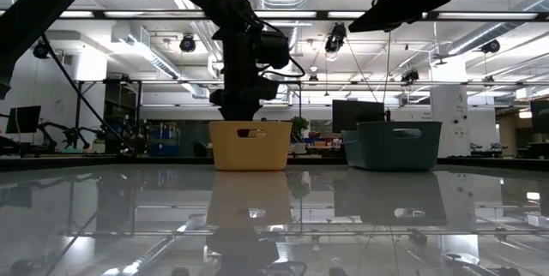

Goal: Pick and place medicine bottles into bin by pill shape (circle, oval)
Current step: Put the top blue capsule bottle into the yellow bin, then put the pink capsule bottle into the yellow bin

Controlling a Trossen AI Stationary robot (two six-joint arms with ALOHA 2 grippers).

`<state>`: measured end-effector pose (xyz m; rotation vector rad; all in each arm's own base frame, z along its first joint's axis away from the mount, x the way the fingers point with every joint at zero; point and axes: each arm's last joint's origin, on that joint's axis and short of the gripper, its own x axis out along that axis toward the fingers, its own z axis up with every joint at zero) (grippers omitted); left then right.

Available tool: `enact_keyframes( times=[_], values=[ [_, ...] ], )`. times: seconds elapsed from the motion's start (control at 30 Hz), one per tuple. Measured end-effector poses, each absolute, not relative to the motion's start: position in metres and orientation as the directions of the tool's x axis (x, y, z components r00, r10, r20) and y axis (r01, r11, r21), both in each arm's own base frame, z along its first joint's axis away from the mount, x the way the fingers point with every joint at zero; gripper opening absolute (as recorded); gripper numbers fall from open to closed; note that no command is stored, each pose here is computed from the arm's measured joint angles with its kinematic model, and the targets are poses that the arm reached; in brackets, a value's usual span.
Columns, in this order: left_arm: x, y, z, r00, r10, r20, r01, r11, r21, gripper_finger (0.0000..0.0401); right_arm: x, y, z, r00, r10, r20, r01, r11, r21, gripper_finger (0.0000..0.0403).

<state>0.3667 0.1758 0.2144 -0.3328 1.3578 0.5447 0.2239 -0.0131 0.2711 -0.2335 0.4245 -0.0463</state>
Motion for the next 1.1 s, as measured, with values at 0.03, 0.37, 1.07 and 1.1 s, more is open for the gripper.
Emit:
enact_keyframes(
  times=[0.03, 0.37, 1.07, 1.1],
  values=[
    [0.367, 0.176, 0.214, 0.115, 0.175, -0.978, -0.549, 0.832, 0.084, 0.0108, 0.224, -0.013, 0.271, 0.911, -0.093, -0.403, -0.004, 0.972, -0.234, 0.0114],
    [0.366, 0.176, 0.216, 0.118, 0.176, -0.977, -0.549, 0.831, 0.084, 0.0164, 0.224, -0.013, 0.271, 0.910, -0.093, -0.403, -0.004, 0.972, -0.234, 0.0114],
    [0.341, 0.145, 0.288, 0.230, 0.246, -0.942, -0.544, 0.835, 0.086, 0.0174, 0.224, -0.013, 0.271, 0.909, -0.094, -0.407, 0.021, 0.984, -0.179, 0.0114],
    [0.339, 0.139, 0.295, 0.255, 0.253, -0.933, -0.534, 0.841, 0.082, 0.0174, 0.224, -0.013, 0.271, 0.909, -0.093, -0.407, 0.026, 0.985, -0.168, 0.0114]
  ],
)
